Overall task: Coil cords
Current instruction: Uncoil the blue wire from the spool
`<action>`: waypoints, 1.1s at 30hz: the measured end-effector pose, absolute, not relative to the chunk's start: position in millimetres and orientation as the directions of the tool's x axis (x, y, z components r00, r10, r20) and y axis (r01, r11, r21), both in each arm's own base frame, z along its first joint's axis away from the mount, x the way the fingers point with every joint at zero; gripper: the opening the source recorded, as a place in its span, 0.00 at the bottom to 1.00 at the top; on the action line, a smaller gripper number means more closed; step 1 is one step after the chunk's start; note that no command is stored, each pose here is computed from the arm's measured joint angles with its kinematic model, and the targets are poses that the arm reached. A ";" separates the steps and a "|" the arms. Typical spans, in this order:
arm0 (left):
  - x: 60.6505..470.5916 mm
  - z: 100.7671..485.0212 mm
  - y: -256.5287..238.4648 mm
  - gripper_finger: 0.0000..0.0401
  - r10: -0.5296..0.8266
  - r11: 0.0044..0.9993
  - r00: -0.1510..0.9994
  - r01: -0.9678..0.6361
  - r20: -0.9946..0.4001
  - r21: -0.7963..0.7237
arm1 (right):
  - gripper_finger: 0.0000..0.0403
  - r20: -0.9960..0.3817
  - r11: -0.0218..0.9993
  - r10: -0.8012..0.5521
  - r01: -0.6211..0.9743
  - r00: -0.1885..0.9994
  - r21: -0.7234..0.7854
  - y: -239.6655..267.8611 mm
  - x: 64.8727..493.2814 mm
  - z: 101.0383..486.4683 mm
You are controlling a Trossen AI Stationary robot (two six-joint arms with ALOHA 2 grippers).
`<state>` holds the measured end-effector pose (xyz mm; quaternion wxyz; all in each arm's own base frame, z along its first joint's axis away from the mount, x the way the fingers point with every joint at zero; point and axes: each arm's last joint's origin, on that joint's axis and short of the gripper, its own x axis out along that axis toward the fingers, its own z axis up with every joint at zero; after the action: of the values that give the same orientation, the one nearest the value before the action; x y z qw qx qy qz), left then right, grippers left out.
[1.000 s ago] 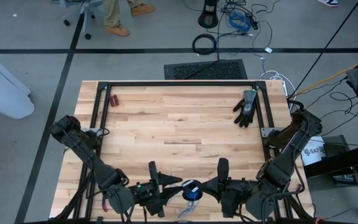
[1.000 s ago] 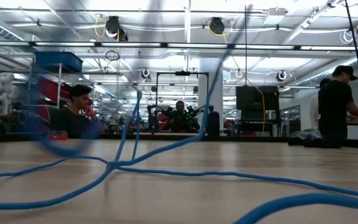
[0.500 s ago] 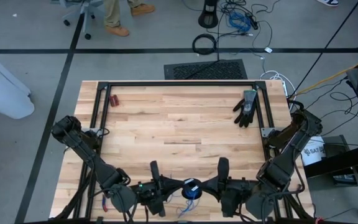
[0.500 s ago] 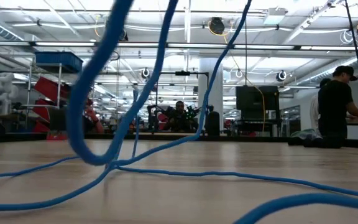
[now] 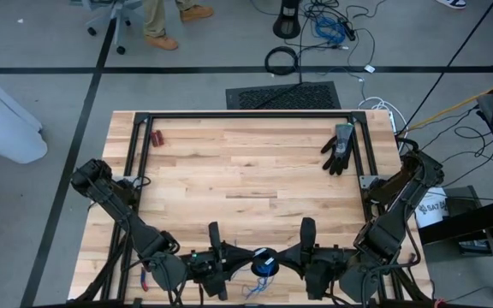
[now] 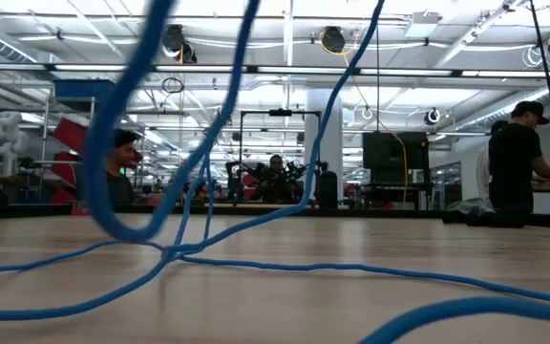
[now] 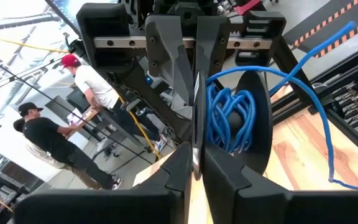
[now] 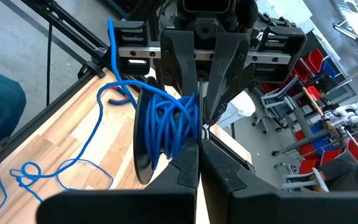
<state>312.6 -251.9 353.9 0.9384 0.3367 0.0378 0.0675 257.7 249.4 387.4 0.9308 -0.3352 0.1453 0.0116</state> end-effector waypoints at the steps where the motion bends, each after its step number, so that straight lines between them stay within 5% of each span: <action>1: 312.6 353.9 -251.9 0.07 0.152 0.764 0.988 -0.101 -0.025 0.637 | 0.00 -0.278 0.775 -0.076 -0.118 0.957 -0.620 249.4 257.7 387.4; 11: 312.3 353.9 -251.1 0.01 0.184 0.754 0.983 -0.125 -0.024 0.644 | 0.01 -0.272 0.787 -0.100 -0.092 0.957 -0.610 247.9 258.5 387.5; 23: 309.2 355.5 -241.7 0.00 0.456 0.594 0.890 -0.291 -0.016 0.750 | 0.20 -0.117 0.764 -0.413 0.274 0.903 -0.584 256.1 235.5 390.3; 28: 303.0 370.2 -231.6 0.00 0.492 0.578 0.871 -0.326 0.000 0.748 | 0.24 -0.194 0.853 -0.378 0.258 0.905 -0.454 254.6 234.6 375.5; 33: 298.0 377.2 -230.9 0.00 0.479 0.596 0.878 -0.332 0.008 0.731 | 0.27 -0.241 0.835 -0.433 0.286 0.868 -0.471 250.1 258.7 350.7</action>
<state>298.0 -230.9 377.2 0.8883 0.3872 0.0947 0.2281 258.7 250.1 350.7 0.9423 -0.2150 0.1715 -0.1907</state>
